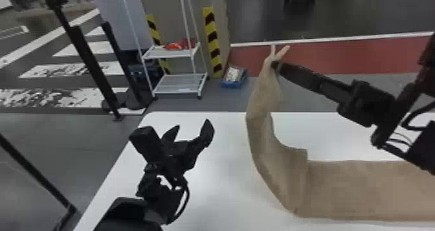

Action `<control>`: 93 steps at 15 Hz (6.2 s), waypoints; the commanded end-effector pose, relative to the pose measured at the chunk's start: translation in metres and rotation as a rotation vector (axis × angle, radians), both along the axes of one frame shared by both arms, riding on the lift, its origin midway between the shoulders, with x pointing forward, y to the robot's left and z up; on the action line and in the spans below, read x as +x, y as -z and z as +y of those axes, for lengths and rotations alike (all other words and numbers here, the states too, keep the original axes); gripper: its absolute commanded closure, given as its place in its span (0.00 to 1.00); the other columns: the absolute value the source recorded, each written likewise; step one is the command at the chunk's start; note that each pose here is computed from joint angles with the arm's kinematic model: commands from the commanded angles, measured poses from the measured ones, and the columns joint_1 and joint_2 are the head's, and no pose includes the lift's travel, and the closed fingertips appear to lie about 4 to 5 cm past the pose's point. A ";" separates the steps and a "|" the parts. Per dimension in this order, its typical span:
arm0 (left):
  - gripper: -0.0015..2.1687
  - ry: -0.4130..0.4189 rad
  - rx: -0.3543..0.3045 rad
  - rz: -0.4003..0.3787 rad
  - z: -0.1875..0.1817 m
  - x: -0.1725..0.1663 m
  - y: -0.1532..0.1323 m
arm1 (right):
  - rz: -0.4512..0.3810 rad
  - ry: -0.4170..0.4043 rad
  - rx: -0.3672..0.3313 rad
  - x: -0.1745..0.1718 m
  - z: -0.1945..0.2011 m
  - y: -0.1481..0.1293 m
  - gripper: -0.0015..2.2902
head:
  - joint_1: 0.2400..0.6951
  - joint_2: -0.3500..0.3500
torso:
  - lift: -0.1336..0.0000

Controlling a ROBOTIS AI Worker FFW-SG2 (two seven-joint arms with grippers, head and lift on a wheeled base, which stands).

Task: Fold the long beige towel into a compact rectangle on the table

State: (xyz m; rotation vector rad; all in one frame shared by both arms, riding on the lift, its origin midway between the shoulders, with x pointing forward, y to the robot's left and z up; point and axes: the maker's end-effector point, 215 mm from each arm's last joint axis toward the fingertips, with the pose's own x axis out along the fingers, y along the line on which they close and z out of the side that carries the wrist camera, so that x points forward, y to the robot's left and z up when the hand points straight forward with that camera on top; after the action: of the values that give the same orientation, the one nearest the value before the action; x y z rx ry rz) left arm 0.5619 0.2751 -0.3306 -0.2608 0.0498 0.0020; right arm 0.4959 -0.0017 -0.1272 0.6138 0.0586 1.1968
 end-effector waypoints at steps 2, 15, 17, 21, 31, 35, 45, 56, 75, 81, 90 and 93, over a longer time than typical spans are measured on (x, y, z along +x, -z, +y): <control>0.02 0.008 -0.004 0.006 -0.002 -0.001 0.005 | 0.002 -0.023 0.008 -0.001 0.006 -0.001 0.44 | 0.76 0.90 | 0.07; 0.02 0.055 0.000 0.015 -0.035 -0.004 0.011 | 0.202 0.188 0.052 -0.010 -0.163 0.094 0.44 | 0.91 0.75 | 0.07; 0.02 0.072 0.013 0.017 -0.049 -0.005 0.013 | 0.234 0.225 0.038 -0.005 -0.208 0.108 0.44 | 0.95 0.65 | 0.07; 0.02 0.095 0.029 0.021 -0.071 -0.008 0.015 | 0.275 0.217 0.032 0.009 -0.265 0.113 0.44 | 0.99 0.48 | 0.07; 0.02 0.093 0.041 0.019 -0.072 -0.015 0.014 | 0.369 0.315 0.023 0.003 -0.336 0.159 0.44 | 1.00 0.34 | 0.07; 0.02 0.107 0.048 0.023 -0.073 -0.015 0.016 | 0.441 0.407 -0.061 0.021 -0.378 0.205 0.44 | 1.00 0.28 | 0.07; 0.02 0.117 0.059 0.031 -0.080 -0.016 0.021 | 0.515 0.538 -0.302 0.032 -0.426 0.269 0.43 | 1.00 0.19 | 0.07; 0.02 0.255 0.004 0.142 -0.129 -0.053 0.042 | 0.377 0.698 -0.296 -0.008 -0.467 0.243 0.02 | 1.00 0.08 | 0.07; 0.14 0.485 0.025 0.477 -0.275 -0.106 0.124 | 0.009 0.871 -0.458 -0.080 -0.501 0.210 0.03 | 1.00 0.00 | 0.07; 0.16 0.528 0.014 0.473 -0.302 -0.111 0.115 | 0.009 0.864 -0.473 -0.073 -0.501 0.218 0.03 | 1.00 0.00 | 0.07; 0.33 0.522 0.069 0.494 -0.300 -0.110 0.119 | -0.001 0.865 -0.464 -0.069 -0.501 0.212 0.04 | 1.00 0.00 | 0.07; 0.61 0.504 0.083 0.492 -0.293 -0.107 0.116 | -0.003 0.867 -0.462 -0.069 -0.501 0.210 0.04 | 1.00 0.00 | 0.07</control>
State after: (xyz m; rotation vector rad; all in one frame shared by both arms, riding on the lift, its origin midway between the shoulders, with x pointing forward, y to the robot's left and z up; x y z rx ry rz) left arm 0.4534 -0.0200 -0.4495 -0.1556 0.6079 -0.4372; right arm 0.4272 -0.5026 -0.3387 0.1769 0.0570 0.3179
